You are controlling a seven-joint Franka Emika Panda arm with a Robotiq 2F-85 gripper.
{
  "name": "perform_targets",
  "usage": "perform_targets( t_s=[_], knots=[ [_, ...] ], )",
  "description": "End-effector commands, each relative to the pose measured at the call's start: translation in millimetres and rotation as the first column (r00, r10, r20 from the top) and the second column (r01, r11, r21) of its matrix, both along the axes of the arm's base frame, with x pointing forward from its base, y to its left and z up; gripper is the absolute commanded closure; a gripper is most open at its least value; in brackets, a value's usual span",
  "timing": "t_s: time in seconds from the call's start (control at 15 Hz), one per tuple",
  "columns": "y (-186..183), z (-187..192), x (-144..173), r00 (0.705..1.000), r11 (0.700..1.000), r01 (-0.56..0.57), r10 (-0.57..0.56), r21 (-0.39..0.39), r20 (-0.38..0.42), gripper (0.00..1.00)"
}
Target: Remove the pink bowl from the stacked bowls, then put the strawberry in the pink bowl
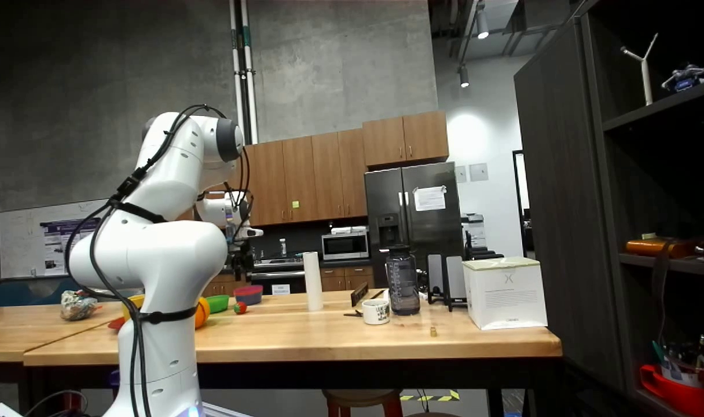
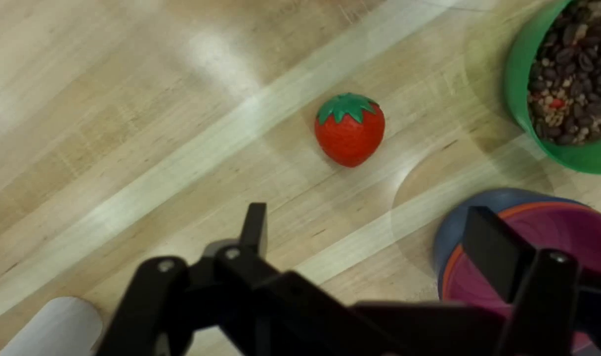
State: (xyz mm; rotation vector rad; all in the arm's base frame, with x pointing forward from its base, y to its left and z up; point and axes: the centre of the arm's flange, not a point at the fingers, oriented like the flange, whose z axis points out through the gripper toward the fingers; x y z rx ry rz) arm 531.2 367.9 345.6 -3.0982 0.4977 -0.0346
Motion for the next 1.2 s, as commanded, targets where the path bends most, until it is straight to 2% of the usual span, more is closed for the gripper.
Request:
perform_targets(
  t_s=[0.0, 0.47, 0.87, 0.93, 1.0, 1.13],
  knots=[
    [15.5, -7.9, 30.3, 0.990, 0.991, 0.137, -0.137, 0.001, 0.020, 0.00],
    [13.4, -20.5, 67.9, 0.953, 0.954, 0.299, -0.300, 0.019, 0.041, 0.00],
    [28.1, -31.6, 78.0, 0.953, 0.953, 0.301, -0.302, 0.032, 0.036, 0.01],
    [30.3, -34.2, 78.1, 0.953, 0.954, 0.299, -0.300, 0.034, 0.033, 0.10],
    [32.8, -35.3, 78.2, 0.955, 0.955, 0.295, -0.296, 0.036, 0.032, 0.25],
    [37.5, -38.1, 78.2, 0.957, 0.957, 0.287, -0.288, 0.034, 0.027, 0.33]
  ],
)
